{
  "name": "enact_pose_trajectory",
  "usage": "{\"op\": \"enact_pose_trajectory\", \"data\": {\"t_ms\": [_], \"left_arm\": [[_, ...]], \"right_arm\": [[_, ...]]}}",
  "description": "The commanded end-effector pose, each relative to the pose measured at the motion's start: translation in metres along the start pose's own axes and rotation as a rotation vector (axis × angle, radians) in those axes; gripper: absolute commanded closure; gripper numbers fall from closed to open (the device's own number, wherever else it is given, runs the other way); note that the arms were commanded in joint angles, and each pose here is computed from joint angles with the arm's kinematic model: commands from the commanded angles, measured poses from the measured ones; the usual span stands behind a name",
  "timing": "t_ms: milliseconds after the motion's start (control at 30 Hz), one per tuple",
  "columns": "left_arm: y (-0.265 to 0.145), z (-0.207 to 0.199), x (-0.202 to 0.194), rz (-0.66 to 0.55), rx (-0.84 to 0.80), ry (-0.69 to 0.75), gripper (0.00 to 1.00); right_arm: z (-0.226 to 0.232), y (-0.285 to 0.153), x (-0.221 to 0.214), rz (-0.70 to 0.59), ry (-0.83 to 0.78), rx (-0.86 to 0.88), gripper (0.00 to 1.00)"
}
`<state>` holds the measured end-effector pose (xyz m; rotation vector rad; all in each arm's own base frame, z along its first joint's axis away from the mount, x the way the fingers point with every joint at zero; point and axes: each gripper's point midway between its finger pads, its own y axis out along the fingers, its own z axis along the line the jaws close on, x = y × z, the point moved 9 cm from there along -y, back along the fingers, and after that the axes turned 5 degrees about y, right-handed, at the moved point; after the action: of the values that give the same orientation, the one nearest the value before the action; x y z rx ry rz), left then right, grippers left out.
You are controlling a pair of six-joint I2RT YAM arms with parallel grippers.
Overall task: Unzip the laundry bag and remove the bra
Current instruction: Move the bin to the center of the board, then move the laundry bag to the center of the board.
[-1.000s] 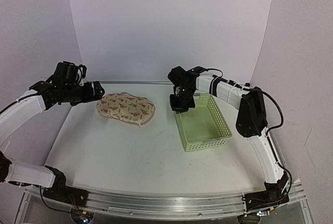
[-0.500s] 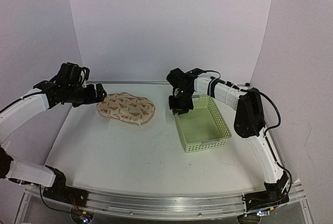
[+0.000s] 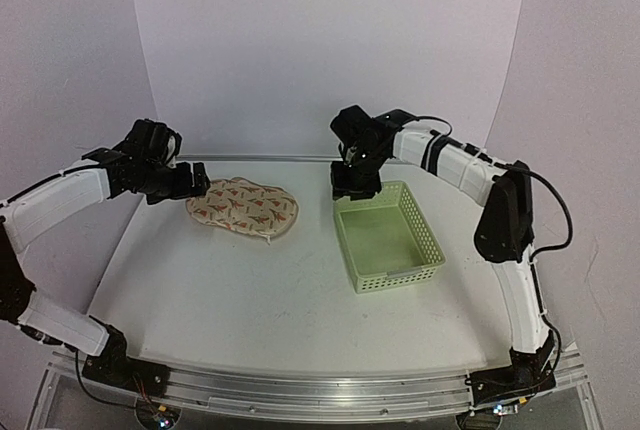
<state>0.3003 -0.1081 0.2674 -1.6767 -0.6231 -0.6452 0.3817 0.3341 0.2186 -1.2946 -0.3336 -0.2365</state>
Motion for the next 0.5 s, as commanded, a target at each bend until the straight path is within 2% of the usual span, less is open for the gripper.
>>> {"op": "enact_pose_trajectory", "data": {"t_ms": [0, 233, 467], "left_arm": [[0.014, 0.006, 0.026, -0.035, 0.06, 0.025, 0.0], [0.064, 0.02, 0.045, 0.019, 0.085, 0.044, 0.0], [0.12, 0.046, 0.05, 0.105, 0.016, -0.013, 0.01]], "right_arm": [[0.016, -0.087, -0.002, -0.156, -0.058, 0.11, 0.55], [0.02, -0.126, -0.037, -0.151, -0.098, 0.253, 0.47], [0.013, -0.128, -0.066, -0.126, -0.117, 0.256, 0.42]]}}
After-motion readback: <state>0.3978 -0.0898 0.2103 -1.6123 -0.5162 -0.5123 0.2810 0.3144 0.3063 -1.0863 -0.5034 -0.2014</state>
